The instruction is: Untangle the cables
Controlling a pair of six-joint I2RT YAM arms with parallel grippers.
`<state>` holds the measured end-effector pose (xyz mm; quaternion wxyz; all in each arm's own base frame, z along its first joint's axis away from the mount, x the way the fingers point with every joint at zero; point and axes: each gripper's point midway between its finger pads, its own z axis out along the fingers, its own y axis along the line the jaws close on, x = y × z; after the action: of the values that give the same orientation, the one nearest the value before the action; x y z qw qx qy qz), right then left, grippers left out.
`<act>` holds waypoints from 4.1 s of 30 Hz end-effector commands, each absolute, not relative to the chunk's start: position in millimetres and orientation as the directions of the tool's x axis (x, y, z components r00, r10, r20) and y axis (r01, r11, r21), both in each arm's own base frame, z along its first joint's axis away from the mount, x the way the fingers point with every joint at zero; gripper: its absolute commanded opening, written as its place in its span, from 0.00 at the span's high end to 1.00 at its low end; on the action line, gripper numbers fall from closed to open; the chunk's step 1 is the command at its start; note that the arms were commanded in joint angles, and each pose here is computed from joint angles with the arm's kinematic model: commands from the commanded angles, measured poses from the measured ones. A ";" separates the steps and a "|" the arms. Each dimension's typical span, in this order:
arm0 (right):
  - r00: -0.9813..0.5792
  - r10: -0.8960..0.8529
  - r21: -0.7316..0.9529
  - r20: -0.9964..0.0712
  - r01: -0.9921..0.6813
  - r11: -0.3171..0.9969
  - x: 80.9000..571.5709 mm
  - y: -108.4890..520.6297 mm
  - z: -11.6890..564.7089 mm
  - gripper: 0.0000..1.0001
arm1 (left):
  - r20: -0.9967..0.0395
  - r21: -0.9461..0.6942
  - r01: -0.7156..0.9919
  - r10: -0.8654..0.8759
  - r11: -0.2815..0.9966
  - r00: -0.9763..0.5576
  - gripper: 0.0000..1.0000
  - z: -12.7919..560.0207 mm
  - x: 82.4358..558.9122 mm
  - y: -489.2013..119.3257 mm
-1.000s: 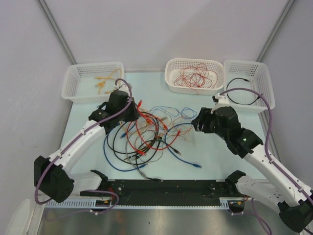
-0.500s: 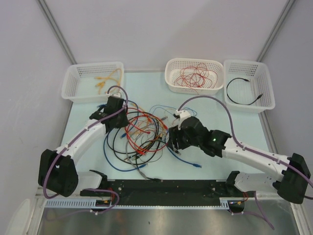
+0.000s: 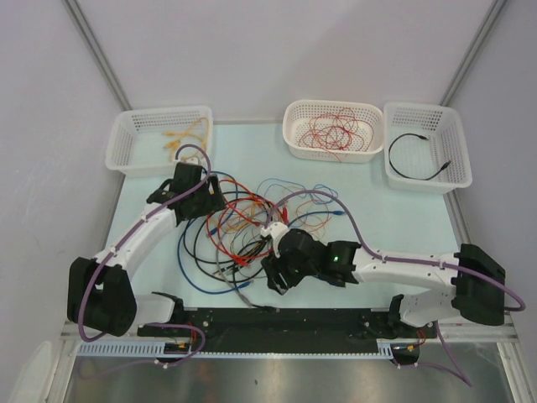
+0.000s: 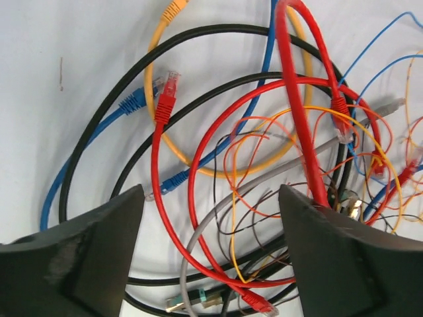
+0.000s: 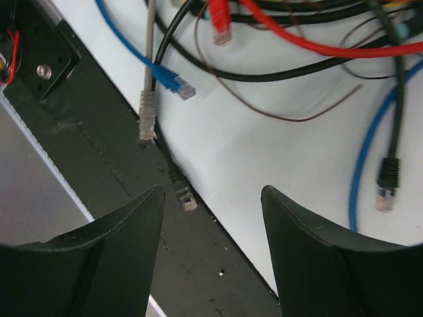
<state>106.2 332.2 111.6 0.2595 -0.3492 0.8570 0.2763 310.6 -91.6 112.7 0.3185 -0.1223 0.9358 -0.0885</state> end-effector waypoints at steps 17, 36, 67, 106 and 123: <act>-0.431 -0.694 0.149 -0.577 -0.891 0.429 45.0 370.8 35.3 0.35 | -0.635 -0.390 -0.081 -0.332 0.917 -0.698 0.01 160.5 292.0 -105.6; -0.382 -0.553 0.055 -0.741 -0.855 0.516 80.2 357.1 159.3 1.00 | -0.674 -0.414 -0.041 -0.337 0.909 -0.657 0.01 183.9 292.6 -107.7; -0.219 0.184 0.243 -0.958 -0.279 0.929 248.4 189.5 393.4 1.00 | -0.626 -0.590 0.086 -0.387 0.803 -0.677 0.02 170.1 283.7 -145.9; 0.051 0.504 0.465 -0.862 0.474 0.747 543.7 -70.9 325.2 0.81 | -0.529 -0.653 0.097 -0.360 0.751 -0.768 0.02 118.2 269.4 -167.9; 0.001 0.579 0.576 -0.816 0.091 0.812 455.6 68.5 400.8 0.16 | -0.685 -0.535 0.158 -0.316 0.830 -0.657 0.02 191.1 289.7 -152.0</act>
<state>508.4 -3.6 328.4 0.6128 0.3208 0.7154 0.0990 281.0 -160.1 159.6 0.3715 -0.0610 0.8722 -0.3124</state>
